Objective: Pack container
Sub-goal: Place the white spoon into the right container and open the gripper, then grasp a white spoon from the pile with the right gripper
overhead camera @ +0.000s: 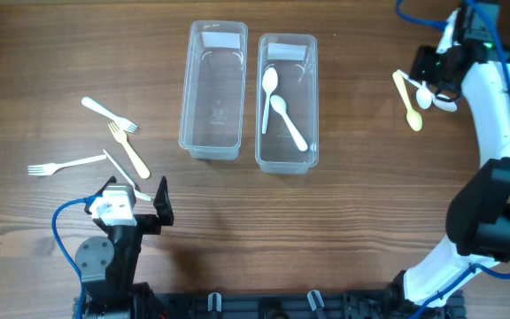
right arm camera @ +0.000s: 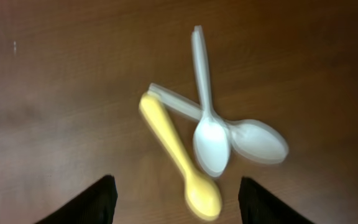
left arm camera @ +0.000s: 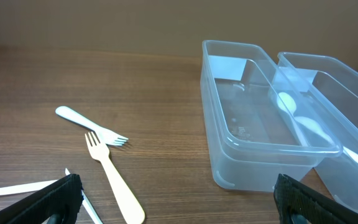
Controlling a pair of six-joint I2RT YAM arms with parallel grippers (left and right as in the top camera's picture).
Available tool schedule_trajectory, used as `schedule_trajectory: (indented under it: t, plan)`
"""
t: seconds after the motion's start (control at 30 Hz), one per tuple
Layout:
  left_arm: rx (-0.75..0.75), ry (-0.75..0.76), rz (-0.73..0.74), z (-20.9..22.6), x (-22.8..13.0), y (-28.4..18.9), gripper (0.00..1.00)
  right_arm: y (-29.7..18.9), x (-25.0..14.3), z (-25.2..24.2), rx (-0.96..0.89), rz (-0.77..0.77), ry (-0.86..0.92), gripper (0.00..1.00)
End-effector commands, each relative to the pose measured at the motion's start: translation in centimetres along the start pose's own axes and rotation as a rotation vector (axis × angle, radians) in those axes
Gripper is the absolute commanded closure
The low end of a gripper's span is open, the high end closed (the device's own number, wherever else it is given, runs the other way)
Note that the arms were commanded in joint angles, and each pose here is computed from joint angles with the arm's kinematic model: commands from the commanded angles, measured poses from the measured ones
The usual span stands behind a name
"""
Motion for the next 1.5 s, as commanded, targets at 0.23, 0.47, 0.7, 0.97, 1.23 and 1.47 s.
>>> schedule_trajectory:
  t: [0.23,0.47,0.7,0.97,1.23,1.47]
  plan:
    - [-0.005,0.02,-0.003,-0.1,-0.1,0.0,0.0,5.6,2.0,-1.9,-0.071,-0.1,-0.021,0.36]
    - [-0.005,0.02,-0.003,-0.1,-0.1,0.0,0.0,12.7,0.1,-2.6,-0.086,-0.062,-0.006,0.3]
    - [-0.005,0.021,-0.003,-0.1,-0.1,0.0,0.0,15.8,-1.3,-2.4,-0.075,-0.038,-0.006,0.42]
    - [-0.005,0.02,-0.003,-0.1,-0.1,0.0,0.0,16.1,-2.6,-2.1,-0.065,0.023,-0.008,0.9]
    - [-0.005,0.02,-0.003,-0.1,-0.1,0.0,0.0,13.1,-0.8,-2.4,-0.072,-0.019,-0.01,0.96]
    - [-0.005,0.02,-0.003,-0.1,-0.1,0.0,0.0,2.6,4.5,-1.2,-0.067,-0.215,-0.031,0.96]
Point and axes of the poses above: each gripper's point midway between its finger pads, its own y axis out along the fingers, its own z axis along the line the jaws close on, x = y × z, the point moved 5 cm from there along -y, back along the fingers, and after that the axes turned 13 degrees about -y, right-handed, at the moved point
